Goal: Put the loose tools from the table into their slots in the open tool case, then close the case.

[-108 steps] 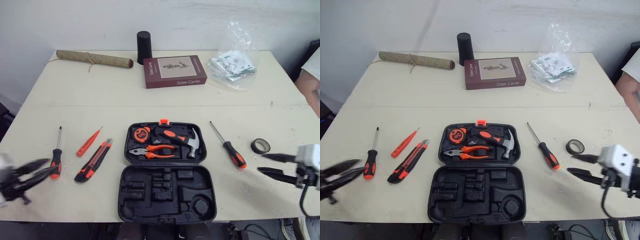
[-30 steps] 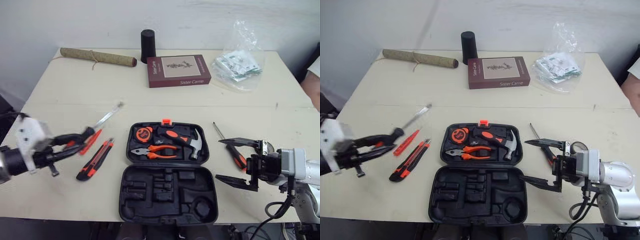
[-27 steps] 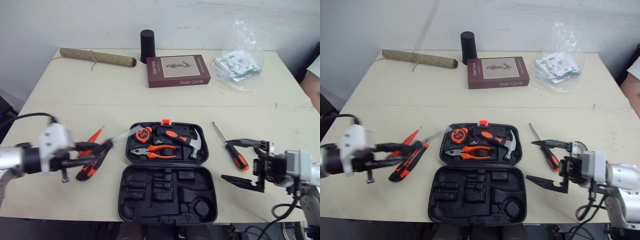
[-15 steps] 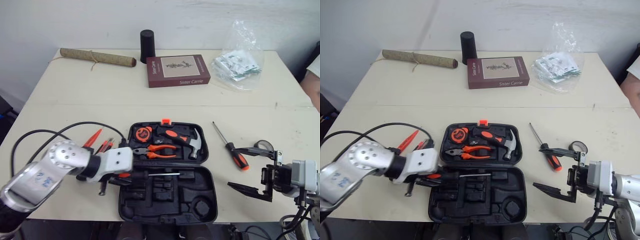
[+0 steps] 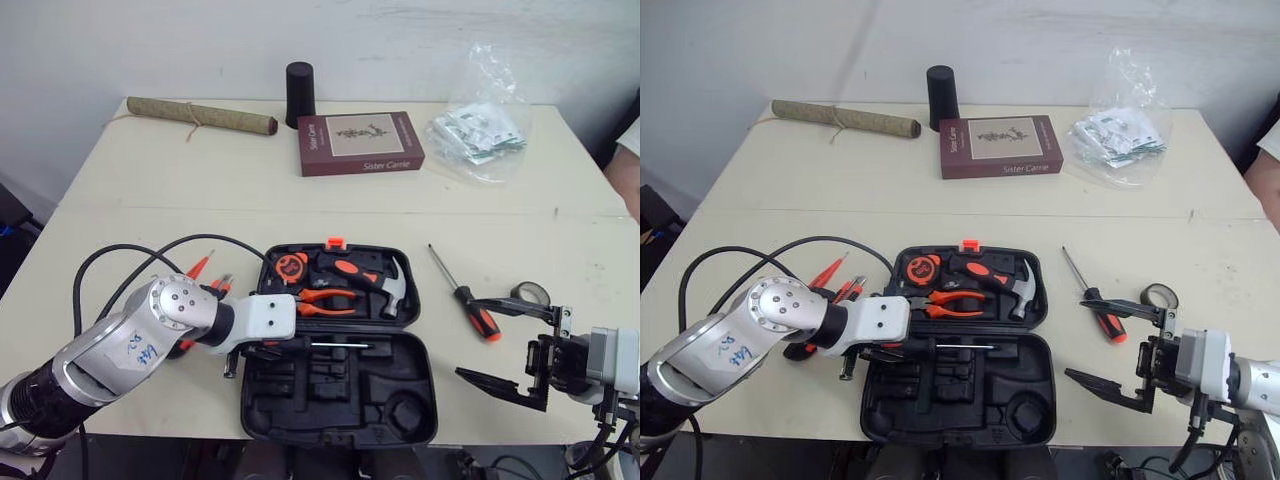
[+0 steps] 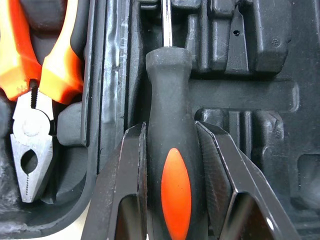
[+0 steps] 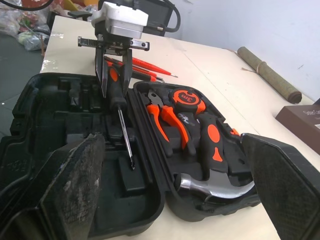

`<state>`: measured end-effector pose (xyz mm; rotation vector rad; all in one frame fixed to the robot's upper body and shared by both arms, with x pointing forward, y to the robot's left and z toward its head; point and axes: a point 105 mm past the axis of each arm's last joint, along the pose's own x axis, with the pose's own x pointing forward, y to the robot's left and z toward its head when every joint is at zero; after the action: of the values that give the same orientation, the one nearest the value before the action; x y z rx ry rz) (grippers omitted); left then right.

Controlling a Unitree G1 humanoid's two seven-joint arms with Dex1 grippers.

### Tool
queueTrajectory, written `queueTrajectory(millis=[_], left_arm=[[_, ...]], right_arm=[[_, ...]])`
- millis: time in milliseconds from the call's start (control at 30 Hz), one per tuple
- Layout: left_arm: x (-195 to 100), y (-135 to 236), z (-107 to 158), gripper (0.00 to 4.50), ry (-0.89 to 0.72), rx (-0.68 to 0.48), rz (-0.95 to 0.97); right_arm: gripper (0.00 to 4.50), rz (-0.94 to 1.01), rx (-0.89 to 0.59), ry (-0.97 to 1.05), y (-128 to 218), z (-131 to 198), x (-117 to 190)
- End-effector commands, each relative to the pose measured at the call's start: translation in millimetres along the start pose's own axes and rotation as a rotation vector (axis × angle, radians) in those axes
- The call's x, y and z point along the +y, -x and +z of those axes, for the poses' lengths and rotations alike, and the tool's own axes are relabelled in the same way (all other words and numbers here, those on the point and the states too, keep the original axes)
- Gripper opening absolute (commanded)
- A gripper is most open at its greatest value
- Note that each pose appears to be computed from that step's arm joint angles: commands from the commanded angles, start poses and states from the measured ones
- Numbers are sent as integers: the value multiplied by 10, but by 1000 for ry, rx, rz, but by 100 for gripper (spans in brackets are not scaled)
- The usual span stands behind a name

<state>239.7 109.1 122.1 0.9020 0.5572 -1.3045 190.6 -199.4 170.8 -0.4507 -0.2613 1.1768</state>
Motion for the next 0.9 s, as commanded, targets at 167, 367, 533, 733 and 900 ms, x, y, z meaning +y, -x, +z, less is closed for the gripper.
queueTrajectory(millis=[167, 367, 533, 733, 900], left_arm=[[34, -127, -99, 79, 13, 32, 29], [34, -149, -59, 79, 11, 14, 12], [160, -75, 168, 265, -49, -112, 84], [87, 236, 269, 303, -78, -323, 60], [198, 512, 69, 303, -4, -435, 168]], right_arm=[[450, -7, -22, 31, -27, 92, -7], [450, -3, -29, 26, -58, 89, -12], [450, 1, -34, 19, -73, 82, -2], [450, 1, -36, 2, -75, 72, 15], [450, 1, -37, -14, -86, 51, 25]])
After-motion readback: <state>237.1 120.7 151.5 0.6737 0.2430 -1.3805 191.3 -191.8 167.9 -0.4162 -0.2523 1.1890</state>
